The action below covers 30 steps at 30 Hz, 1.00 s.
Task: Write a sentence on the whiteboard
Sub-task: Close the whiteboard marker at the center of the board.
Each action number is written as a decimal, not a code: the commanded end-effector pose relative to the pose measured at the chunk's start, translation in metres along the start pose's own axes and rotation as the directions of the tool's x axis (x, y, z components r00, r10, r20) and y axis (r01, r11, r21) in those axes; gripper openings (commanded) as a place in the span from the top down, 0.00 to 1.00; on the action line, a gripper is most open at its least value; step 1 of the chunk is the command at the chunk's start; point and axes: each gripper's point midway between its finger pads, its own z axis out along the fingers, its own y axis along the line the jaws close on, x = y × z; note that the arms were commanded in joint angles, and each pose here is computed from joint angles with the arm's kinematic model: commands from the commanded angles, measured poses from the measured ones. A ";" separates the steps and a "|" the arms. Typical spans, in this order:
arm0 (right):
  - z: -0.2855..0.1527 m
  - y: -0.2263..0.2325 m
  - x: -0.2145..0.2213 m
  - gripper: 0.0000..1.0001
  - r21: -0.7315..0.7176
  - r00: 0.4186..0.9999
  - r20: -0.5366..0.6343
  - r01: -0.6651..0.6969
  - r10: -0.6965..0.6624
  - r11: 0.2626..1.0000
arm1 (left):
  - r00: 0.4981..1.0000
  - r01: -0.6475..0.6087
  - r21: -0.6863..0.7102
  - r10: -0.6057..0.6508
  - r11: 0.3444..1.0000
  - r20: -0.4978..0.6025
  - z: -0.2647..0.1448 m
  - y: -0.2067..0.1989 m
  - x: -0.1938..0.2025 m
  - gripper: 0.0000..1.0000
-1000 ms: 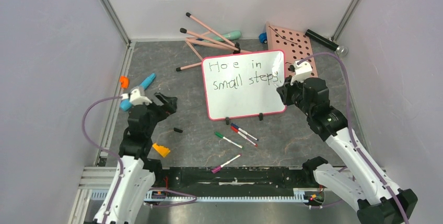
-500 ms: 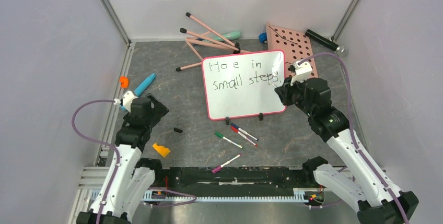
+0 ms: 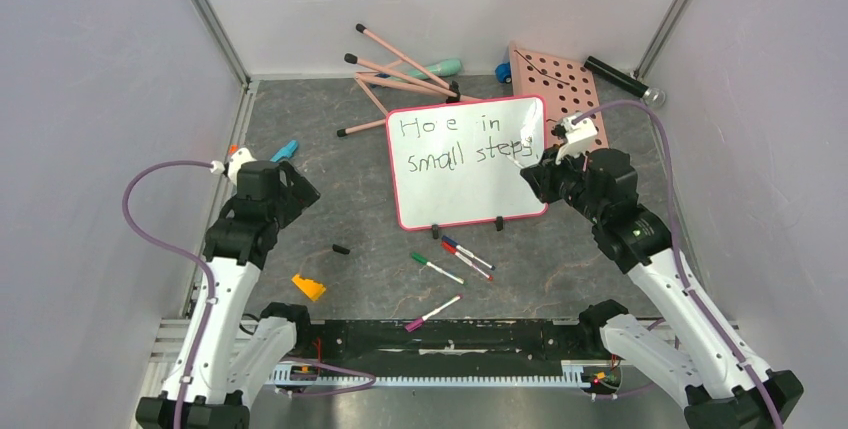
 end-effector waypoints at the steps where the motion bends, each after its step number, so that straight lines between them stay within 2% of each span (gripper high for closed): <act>1: -0.010 0.010 -0.032 1.00 -0.038 0.997 0.082 -0.001 0.004 0.999 | 0.990 0.112 -0.003 -0.112 0.994 -0.090 -0.002 -0.003 0.020 0.00; 4: -0.014 0.008 -0.034 1.00 -0.028 0.996 0.085 0.004 -0.002 1.000 | 0.972 0.181 -0.028 -0.183 0.983 -0.145 0.006 -0.005 0.033 0.00; 6: -0.016 0.007 -0.032 1.00 -0.021 0.997 0.082 0.007 -0.005 1.000 | 0.957 0.218 -0.100 -0.233 0.971 -0.173 0.011 0.002 0.044 0.01; 11: -0.015 0.005 -0.026 1.00 -0.011 0.998 0.069 0.002 -0.001 1.000 | 0.908 0.266 -0.206 -0.317 0.942 -0.276 0.019 0.006 0.072 0.12; 16: -0.012 0.004 -0.020 1.00 -0.005 0.998 0.056 -0.010 0.011 1.000 | 0.895 0.295 -0.289 -0.369 0.911 -0.250 0.026 0.017 0.080 0.19; 22: -0.012 0.001 -0.016 1.00 0.009 0.999 0.052 -0.014 0.014 1.000 | 0.842 0.346 -0.344 -0.450 0.873 -0.297 0.042 0.019 0.123 0.20; 30: -0.011 -0.001 -0.011 1.00 0.015 0.999 0.036 -0.015 0.015 1.000 | 0.833 0.325 -0.407 -0.462 0.854 -0.304 0.057 0.025 0.150 0.22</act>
